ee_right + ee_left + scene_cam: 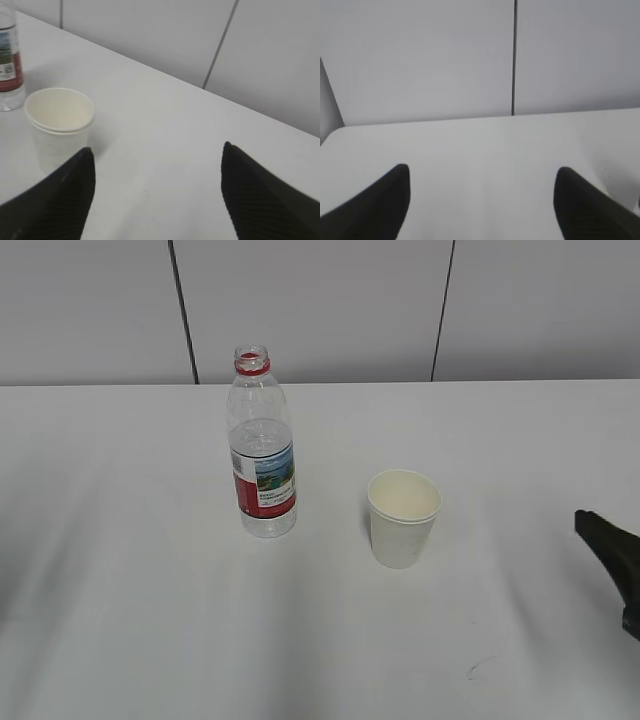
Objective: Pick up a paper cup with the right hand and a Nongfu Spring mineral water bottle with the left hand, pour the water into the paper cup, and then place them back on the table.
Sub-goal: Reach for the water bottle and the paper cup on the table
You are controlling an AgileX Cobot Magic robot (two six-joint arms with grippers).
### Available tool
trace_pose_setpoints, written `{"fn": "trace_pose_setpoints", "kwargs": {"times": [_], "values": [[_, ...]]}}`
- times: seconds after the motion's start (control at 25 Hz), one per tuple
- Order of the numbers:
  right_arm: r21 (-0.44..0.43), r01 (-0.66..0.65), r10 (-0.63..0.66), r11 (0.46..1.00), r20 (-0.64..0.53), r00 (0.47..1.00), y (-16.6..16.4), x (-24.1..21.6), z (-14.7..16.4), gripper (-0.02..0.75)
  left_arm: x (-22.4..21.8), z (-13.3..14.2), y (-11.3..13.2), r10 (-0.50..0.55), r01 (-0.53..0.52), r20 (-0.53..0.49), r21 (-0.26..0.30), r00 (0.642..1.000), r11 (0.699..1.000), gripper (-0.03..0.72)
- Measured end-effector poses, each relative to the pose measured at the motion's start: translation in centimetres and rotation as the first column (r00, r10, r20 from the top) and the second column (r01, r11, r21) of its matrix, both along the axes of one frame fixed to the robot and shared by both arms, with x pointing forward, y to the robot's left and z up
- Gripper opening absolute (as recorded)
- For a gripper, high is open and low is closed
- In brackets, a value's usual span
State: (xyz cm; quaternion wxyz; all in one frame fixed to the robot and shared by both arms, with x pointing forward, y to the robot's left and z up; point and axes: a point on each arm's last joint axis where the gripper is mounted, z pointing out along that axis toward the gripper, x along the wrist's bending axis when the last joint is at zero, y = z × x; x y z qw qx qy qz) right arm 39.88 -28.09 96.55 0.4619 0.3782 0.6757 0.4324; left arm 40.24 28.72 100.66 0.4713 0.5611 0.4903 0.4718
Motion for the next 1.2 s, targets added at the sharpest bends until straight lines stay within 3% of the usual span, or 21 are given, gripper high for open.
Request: {"fn": "trace_pose_setpoints", "kwargs": {"times": [0.12,0.4,0.84,1.2], "values": [[0.030,-0.055,0.055,0.998,-0.011,0.998,0.5,0.6,-0.7,0.580,0.6,-0.2,0.0,0.006,-0.006,0.025,0.001,1.000,1.000,0.530],[0.104,-0.097,0.099,0.990,-0.015,0.995,0.9,1.7,-2.0,0.579,1.8,-1.6,-0.1,0.007,-0.006,-0.029,0.014,1.000,1.000,0.530],[0.141,-0.109,0.115,0.984,-0.037,0.993,1.1,2.4,-3.0,0.579,3.9,-3.9,-0.3,0.011,-0.010,-0.024,0.025,1.000,1.000,0.530],[0.167,-0.202,0.223,0.965,-0.118,0.968,1.9,3.6,-5.4,0.578,5.1,-5.5,-1.9,-0.156,0.154,0.018,0.069,0.988,0.986,0.530]]}}
